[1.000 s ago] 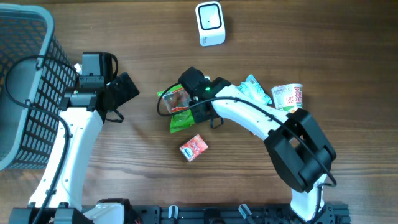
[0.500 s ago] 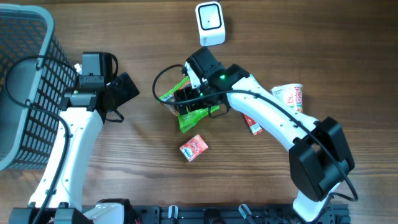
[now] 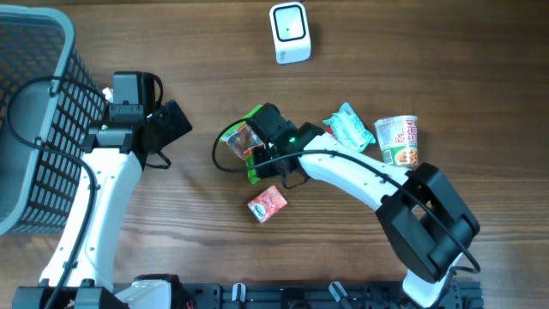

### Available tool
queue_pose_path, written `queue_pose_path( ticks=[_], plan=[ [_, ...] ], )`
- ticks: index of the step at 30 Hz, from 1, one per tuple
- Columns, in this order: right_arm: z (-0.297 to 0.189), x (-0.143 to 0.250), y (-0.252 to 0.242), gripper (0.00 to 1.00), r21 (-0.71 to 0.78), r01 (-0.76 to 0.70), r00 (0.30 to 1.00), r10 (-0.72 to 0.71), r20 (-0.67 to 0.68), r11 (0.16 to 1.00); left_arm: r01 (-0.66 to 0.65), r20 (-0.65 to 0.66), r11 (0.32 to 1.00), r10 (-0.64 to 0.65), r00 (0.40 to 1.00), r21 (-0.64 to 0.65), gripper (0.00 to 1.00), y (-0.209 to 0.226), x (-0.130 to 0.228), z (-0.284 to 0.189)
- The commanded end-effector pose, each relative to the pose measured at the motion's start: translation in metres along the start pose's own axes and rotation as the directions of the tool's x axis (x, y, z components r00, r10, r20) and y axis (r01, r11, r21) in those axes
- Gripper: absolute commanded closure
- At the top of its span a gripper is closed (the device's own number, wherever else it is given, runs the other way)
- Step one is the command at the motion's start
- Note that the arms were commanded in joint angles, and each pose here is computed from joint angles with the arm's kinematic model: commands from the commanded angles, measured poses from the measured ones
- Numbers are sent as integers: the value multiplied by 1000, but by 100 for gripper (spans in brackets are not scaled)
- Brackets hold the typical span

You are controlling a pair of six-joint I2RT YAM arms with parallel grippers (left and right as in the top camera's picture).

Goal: Scan the item barcode
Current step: 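Grasp the green snack packet with the right gripper and lift it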

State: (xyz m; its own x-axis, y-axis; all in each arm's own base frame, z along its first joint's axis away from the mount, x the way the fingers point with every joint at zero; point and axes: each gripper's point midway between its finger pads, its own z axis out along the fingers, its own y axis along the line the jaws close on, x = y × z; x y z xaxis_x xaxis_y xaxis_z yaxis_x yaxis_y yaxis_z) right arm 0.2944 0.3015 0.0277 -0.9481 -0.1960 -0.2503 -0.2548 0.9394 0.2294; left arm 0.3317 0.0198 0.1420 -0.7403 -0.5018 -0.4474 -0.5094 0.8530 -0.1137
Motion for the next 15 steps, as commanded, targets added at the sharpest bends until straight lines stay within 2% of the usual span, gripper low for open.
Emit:
queue_pose_path(
  ticks=[1, 7, 10, 15],
  plan=[
    [7, 1, -12, 87, 55, -39, 999, 38, 1, 998, 11, 18, 1000, -11, 1000, -1, 0, 2, -4, -4],
    [0, -11, -49, 87, 256, -37, 996, 15, 88, 966, 11, 19, 1000, -11, 1000, -2, 0, 2, -4, -4],
    [-1, -21, -49, 87, 275, 80, 989, -111, 97, 958, 11, 19, 1000, -11, 1000, -2, 0, 2, -4, -4],
    [-18, -48, -80, 88, 318, 17, 991, -60, 124, 948, 11, 19, 1000, -11, 1000, -2, 0, 2, -4, -4]
  ],
)
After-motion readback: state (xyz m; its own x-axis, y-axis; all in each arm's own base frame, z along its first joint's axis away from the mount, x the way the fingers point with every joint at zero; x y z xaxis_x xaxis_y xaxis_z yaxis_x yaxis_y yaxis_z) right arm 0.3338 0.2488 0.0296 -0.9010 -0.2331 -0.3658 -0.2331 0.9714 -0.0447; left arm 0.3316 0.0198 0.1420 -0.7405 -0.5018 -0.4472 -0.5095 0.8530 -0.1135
